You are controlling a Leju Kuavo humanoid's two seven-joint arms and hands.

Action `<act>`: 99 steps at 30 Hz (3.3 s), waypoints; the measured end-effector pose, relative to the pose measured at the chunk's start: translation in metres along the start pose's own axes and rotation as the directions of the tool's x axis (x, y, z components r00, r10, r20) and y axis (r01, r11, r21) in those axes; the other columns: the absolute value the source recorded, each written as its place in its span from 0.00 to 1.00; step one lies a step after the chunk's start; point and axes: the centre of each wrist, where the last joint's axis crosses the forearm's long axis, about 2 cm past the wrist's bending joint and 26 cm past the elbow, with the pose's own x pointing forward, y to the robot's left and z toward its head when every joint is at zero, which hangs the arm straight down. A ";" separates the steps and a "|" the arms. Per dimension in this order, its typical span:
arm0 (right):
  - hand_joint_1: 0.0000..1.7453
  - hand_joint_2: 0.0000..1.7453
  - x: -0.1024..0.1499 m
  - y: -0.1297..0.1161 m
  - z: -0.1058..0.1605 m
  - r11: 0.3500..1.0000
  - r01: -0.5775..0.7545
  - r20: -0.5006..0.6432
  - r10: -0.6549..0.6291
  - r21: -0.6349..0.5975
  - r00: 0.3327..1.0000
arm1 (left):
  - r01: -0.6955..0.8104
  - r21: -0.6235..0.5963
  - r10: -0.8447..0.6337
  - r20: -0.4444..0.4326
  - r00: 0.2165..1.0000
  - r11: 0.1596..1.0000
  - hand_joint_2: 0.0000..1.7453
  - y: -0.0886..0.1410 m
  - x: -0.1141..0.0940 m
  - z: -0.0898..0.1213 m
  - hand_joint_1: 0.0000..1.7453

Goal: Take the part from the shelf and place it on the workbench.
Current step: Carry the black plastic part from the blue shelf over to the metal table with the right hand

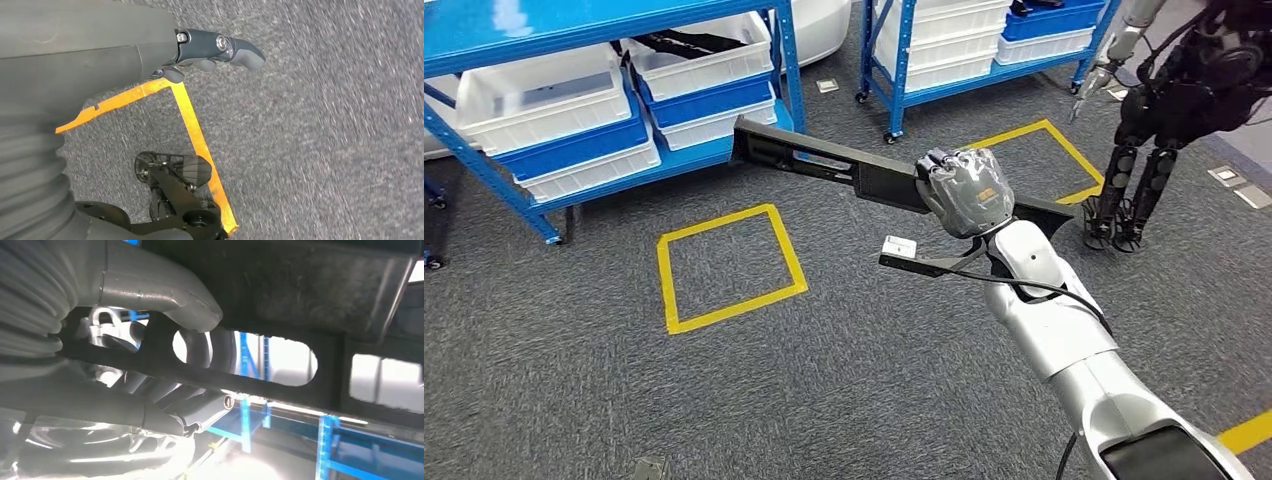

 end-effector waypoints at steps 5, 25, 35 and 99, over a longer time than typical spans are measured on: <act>1.00 1.00 0.001 0.000 -0.001 1.000 0.004 0.001 -0.004 -0.002 1.000 | 0.003 0.009 -0.003 -0.002 1.000 1.000 1.00 0.004 0.000 -0.001 0.00; 1.00 1.00 0.000 -0.003 -0.005 1.000 -0.005 0.008 0.005 -0.018 1.000 | -0.004 0.001 0.004 -0.003 1.000 1.000 1.00 -0.002 0.002 -0.001 0.00; 1.00 1.00 0.005 0.000 -0.003 1.000 -0.001 0.013 0.001 -0.014 1.000 | 0.006 0.004 -0.006 -0.006 1.000 1.000 1.00 0.001 0.002 -0.001 0.00; 1.00 1.00 -0.038 0.004 0.082 0.992 -0.089 -0.102 0.098 0.091 0.990 | -0.144 0.197 0.145 0.011 0.989 0.970 1.00 0.035 -0.015 0.001 0.00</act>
